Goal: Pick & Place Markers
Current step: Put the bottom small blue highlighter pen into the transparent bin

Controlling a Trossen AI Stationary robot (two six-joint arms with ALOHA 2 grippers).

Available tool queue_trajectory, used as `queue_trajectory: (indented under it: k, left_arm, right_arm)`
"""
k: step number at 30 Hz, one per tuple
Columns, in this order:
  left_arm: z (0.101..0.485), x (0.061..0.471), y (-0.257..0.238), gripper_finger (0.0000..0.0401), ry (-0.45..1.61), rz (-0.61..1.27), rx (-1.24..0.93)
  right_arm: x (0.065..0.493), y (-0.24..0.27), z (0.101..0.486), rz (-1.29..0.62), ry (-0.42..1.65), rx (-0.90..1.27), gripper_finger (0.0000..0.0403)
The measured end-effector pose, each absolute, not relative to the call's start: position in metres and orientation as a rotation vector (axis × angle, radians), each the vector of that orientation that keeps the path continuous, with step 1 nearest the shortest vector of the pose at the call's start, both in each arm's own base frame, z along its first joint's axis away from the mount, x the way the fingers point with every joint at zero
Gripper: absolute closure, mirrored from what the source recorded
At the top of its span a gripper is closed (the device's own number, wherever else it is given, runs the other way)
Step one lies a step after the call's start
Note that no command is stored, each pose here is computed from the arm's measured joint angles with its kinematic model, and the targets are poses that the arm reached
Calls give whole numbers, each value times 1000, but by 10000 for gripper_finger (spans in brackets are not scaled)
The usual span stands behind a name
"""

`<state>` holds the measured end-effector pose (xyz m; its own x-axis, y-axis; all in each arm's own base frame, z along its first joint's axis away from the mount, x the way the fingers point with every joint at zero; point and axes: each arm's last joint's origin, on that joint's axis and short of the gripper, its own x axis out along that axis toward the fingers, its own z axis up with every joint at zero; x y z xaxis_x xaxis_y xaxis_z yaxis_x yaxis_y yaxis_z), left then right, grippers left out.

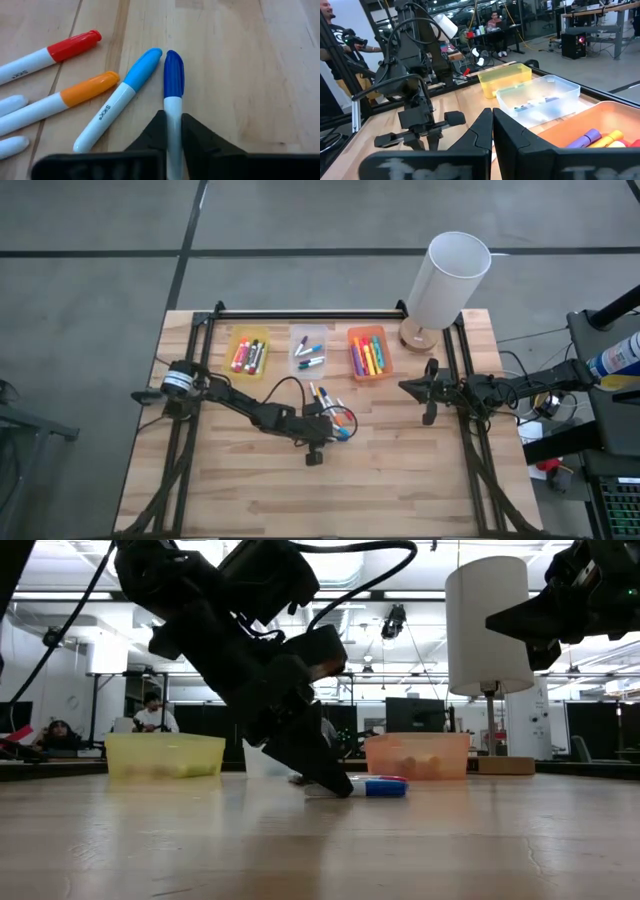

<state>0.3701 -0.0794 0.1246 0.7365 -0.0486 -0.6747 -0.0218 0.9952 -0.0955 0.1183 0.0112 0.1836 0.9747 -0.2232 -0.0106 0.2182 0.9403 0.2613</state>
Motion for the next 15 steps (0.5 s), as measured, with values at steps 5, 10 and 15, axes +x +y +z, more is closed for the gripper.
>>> queue_trajectory:
  k: [5, 10, 15]
  left_arm:
    - [135, 368, -80, 379, 724, -20, -98]
    - [156, 362, -80, 362, 700, -33, -75]
    - [185, 349, -75, 364, 684, 28, -10]
  right_arm:
    - [118, 11, 184, -226, -19, 264, 394]
    - [118, 11, 184, -225, -19, 264, 394]
    - [118, 11, 184, -225, -20, 265, 394]
